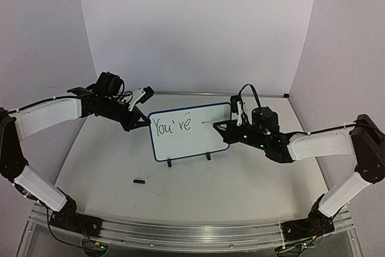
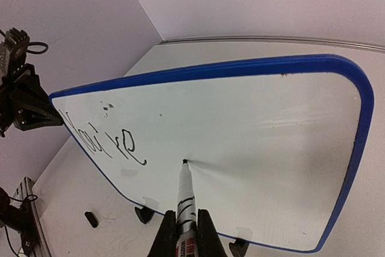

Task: Write a sentence on the whiteboard

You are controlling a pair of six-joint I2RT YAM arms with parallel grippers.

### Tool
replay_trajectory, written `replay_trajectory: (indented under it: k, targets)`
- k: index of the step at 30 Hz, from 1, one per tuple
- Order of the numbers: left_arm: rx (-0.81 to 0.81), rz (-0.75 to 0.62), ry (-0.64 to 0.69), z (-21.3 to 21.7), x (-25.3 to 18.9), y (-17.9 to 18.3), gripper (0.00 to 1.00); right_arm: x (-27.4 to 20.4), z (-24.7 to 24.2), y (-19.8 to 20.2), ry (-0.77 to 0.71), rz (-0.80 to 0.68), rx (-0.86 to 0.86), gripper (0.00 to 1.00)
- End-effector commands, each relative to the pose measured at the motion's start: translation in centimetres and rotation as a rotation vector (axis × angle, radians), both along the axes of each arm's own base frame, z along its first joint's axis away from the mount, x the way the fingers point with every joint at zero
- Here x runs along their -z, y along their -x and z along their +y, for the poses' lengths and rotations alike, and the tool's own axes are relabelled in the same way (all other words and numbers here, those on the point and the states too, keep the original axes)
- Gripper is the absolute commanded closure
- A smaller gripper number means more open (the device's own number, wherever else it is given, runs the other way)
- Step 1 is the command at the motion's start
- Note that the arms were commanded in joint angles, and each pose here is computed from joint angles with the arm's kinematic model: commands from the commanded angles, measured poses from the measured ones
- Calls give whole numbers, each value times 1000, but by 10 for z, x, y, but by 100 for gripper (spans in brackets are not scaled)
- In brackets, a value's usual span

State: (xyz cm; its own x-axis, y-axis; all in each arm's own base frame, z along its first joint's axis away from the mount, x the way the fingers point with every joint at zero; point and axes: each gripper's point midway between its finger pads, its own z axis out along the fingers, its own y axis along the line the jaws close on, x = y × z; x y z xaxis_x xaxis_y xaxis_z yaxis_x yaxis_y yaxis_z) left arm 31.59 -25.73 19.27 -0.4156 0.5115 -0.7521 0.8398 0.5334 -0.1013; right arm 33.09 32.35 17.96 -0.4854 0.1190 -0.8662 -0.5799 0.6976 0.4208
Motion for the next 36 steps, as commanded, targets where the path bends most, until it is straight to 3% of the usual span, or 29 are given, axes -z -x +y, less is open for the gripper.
replay_trajectory:
  k: [1,12,24,36]
  targets:
    - [-13,-11,-91,11,16,-2,100,-31,5,-14,-69,-74,31,100]
    - [-11,-9,-90,10,16,-2,100,-28,13,-16,-66,-71,0,100]
    - [-11,-4,-92,10,18,-2,100,7,10,-9,-3,10,-12,100]
    - [-11,-3,-93,10,19,-2,100,0,-1,-11,37,-9,36,100]
